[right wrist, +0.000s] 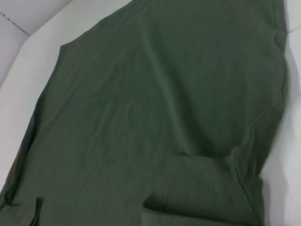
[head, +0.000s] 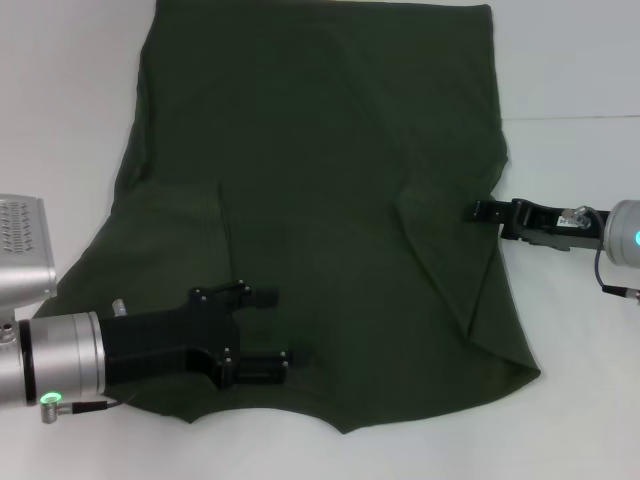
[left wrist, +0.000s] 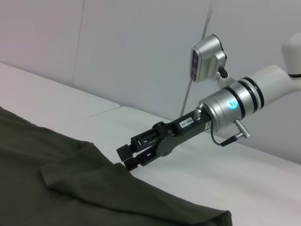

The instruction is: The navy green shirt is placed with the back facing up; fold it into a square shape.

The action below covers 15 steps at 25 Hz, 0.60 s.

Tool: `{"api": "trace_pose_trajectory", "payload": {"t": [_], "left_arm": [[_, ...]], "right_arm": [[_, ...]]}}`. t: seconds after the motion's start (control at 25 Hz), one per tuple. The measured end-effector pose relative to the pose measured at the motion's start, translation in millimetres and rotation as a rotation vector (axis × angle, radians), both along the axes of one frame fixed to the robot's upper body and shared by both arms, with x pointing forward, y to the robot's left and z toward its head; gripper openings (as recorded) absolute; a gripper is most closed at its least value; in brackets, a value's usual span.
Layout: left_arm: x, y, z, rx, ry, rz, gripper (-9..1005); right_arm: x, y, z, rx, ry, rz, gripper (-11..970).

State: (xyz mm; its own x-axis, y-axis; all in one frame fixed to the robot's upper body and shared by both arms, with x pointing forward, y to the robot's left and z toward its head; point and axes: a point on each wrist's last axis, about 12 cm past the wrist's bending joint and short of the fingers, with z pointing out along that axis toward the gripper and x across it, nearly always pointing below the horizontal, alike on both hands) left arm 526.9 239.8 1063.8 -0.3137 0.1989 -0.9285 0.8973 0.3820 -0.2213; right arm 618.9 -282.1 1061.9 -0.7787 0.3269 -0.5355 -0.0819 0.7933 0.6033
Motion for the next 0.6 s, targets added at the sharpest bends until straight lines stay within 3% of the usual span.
{"api": "trace_pose_trajectory", "payload": {"t": [0.4,0.6], "left_arm": [[0.5,0.8,0.5,0.003,-0.003,0.002,916],[0.6,0.9,0.6,0.004,-0.003,0.002,917]], "right_arm": [[5.7,9.8,-0.4,-0.013,-0.017,-0.020,784],[6.8,12.7,1.0,-0.024,-0.033,0.002,556]]}}
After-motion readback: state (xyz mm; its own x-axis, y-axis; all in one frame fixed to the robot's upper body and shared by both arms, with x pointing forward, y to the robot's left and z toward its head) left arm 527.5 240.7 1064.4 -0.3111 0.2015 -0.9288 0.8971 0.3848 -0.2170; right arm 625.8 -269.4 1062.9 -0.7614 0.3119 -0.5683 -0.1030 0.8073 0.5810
